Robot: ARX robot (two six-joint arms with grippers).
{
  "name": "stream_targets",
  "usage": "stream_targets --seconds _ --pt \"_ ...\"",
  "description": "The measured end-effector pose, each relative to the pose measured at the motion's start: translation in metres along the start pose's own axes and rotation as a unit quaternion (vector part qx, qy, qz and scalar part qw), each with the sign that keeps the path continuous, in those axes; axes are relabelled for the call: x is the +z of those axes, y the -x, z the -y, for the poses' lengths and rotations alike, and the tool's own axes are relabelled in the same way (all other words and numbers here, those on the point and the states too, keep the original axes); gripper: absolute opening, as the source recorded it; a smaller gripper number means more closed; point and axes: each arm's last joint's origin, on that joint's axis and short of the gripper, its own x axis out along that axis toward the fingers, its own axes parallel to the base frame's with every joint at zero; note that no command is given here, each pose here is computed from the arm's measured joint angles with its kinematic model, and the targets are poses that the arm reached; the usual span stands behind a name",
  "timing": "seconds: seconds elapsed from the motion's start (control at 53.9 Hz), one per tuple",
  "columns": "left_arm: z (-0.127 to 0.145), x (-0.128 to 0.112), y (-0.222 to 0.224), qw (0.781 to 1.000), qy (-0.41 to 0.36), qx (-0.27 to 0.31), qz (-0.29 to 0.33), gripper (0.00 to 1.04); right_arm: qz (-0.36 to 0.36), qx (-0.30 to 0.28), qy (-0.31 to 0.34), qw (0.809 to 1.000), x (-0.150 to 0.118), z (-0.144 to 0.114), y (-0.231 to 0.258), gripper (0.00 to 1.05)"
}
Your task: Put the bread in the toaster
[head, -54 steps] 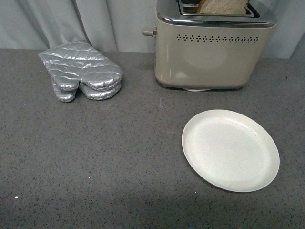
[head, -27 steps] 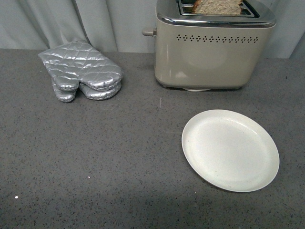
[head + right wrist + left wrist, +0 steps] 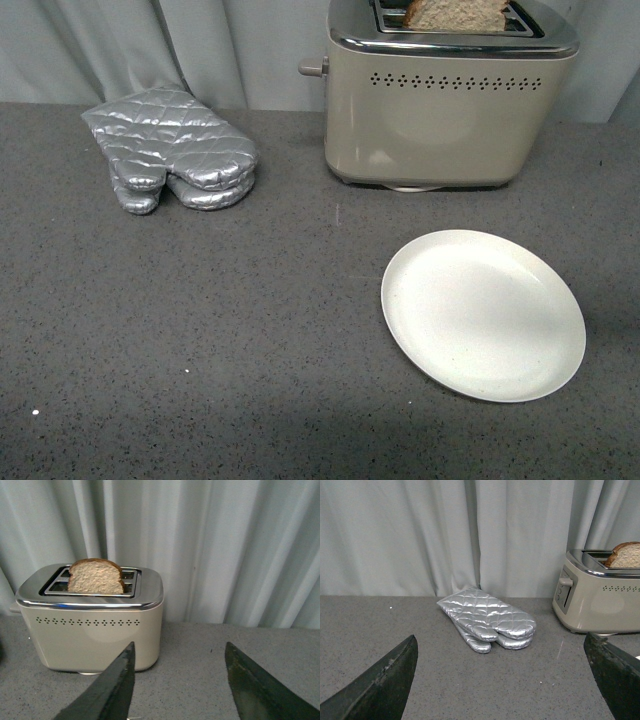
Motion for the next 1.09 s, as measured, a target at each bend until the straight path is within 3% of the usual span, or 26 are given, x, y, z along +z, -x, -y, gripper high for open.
stream_targets --seconds 0.093,0.241,0.445,1.094 --pt "0.000 0.000 0.000 1.000 0.000 0.000 0.000 0.98 -0.001 0.001 -0.013 1.000 -0.005 0.008 0.014 0.27" --pt "0.000 0.000 0.000 1.000 0.000 0.000 0.000 0.98 -0.001 0.003 -0.016 1.000 -0.008 0.015 0.028 0.01" --pt "0.000 0.000 0.000 1.000 0.000 0.000 0.000 0.98 -0.005 0.001 -0.018 1.000 -0.021 0.022 0.043 0.00" --pt "0.000 0.000 0.000 1.000 0.000 0.000 0.000 0.98 0.007 0.000 -0.019 1.000 -0.015 0.033 0.075 0.00"
